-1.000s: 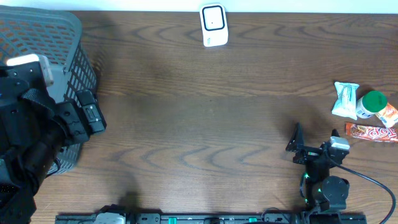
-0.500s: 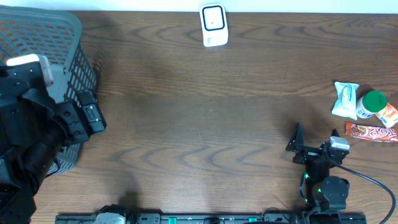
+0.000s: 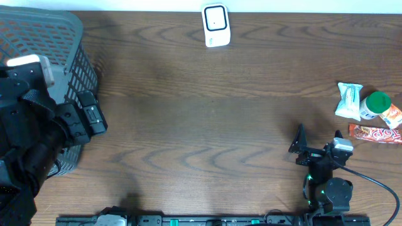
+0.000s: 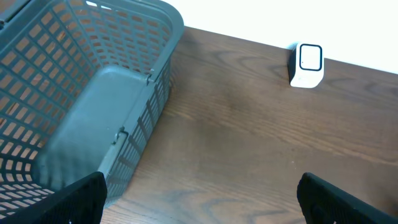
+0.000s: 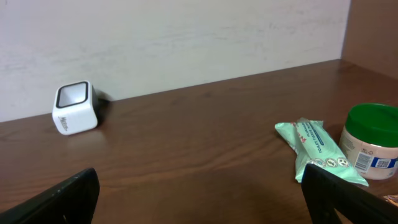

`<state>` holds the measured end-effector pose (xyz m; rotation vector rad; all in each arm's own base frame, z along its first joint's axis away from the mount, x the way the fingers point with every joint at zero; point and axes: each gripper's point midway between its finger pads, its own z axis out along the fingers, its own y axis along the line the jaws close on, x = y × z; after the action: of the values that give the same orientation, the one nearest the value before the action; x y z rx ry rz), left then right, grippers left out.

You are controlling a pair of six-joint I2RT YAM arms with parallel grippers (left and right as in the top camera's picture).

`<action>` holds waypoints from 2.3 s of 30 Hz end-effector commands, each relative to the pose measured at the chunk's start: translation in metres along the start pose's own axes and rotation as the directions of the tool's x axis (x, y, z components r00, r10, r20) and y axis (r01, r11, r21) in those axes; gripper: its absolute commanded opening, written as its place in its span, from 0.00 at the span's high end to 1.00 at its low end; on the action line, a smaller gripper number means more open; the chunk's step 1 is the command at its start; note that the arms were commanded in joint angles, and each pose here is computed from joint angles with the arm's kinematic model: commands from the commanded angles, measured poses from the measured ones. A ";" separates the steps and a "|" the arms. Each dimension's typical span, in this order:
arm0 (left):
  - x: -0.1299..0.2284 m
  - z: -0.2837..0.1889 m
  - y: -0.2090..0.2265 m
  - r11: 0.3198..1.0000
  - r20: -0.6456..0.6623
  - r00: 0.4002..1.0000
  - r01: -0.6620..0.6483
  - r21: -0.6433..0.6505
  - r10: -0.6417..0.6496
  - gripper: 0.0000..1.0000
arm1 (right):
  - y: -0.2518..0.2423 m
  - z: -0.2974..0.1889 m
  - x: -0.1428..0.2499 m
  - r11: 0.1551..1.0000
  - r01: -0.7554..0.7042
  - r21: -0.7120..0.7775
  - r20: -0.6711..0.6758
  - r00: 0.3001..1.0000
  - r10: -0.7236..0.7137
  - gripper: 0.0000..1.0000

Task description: Scan the item barcode

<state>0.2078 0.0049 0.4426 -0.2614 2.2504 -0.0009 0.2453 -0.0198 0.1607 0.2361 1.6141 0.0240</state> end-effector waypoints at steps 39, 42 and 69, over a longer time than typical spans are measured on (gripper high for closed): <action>0.172 0.171 0.006 0.970 0.493 0.858 -0.221 0.101 0.144 0.02 | -0.002 0.000 0.000 1.000 0.007 0.005 0.002 1.000 -0.007 0.01; 0.172 0.171 0.006 0.970 0.493 0.858 -0.221 0.101 0.144 0.02 | -0.002 0.000 0.000 1.000 0.007 0.005 0.002 1.000 -0.007 0.01; 0.172 0.171 0.006 0.970 0.493 0.858 -0.221 0.101 0.144 0.02 | -0.002 0.000 0.000 1.000 0.007 0.005 0.002 1.000 -0.007 0.01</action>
<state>0.2312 -0.0060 0.1941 0.0294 1.7777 -0.0027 0.2454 -0.0189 0.1607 0.2323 1.6140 0.0281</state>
